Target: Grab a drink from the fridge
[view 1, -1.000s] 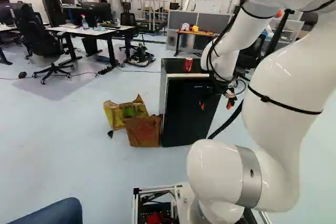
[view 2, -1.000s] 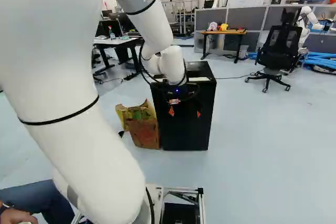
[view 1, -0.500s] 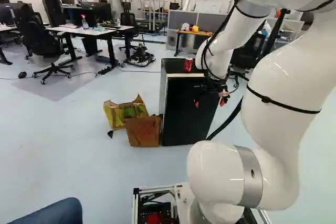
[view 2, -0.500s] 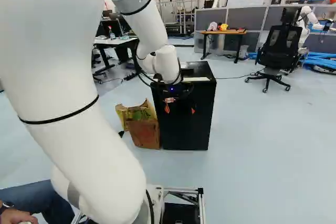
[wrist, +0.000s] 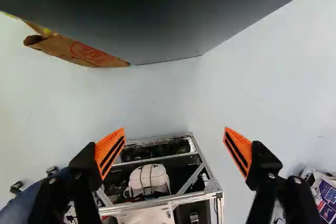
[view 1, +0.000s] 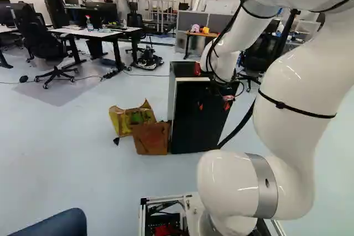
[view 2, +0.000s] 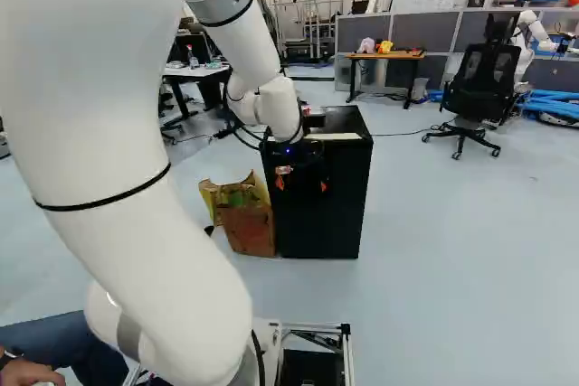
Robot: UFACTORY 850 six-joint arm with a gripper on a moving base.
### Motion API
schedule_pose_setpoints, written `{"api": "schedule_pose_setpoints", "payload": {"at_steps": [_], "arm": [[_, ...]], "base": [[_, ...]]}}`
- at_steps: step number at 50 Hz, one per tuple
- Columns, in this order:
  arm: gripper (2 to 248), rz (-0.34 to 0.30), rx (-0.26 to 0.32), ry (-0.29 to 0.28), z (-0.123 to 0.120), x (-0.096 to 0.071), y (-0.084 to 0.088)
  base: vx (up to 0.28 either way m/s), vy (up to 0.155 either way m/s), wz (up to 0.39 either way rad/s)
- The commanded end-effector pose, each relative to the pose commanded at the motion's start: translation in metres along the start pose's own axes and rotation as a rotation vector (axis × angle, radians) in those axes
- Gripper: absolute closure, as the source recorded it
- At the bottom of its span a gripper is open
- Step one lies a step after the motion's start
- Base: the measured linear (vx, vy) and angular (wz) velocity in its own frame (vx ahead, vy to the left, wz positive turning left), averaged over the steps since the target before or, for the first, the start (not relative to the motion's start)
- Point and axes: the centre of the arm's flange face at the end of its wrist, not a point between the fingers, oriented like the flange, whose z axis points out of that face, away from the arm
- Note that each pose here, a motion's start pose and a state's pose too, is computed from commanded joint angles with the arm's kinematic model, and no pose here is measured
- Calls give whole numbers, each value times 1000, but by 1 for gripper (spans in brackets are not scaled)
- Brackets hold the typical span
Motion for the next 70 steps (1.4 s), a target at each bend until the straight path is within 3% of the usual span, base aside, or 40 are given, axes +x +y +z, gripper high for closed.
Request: {"api": "schedule_pose_setpoints", "payload": {"at_steps": [22,38,58,70], "arm": [[3,33,20,36,2,10,-5],[3,44,28,57,23,26,-7],[3,50,33,115,53,49,-9],[3,47,33,171,52,56,-10]], "base": [[0,0,0],[0,0,0],[0,0,0],[0,0,0]]}}
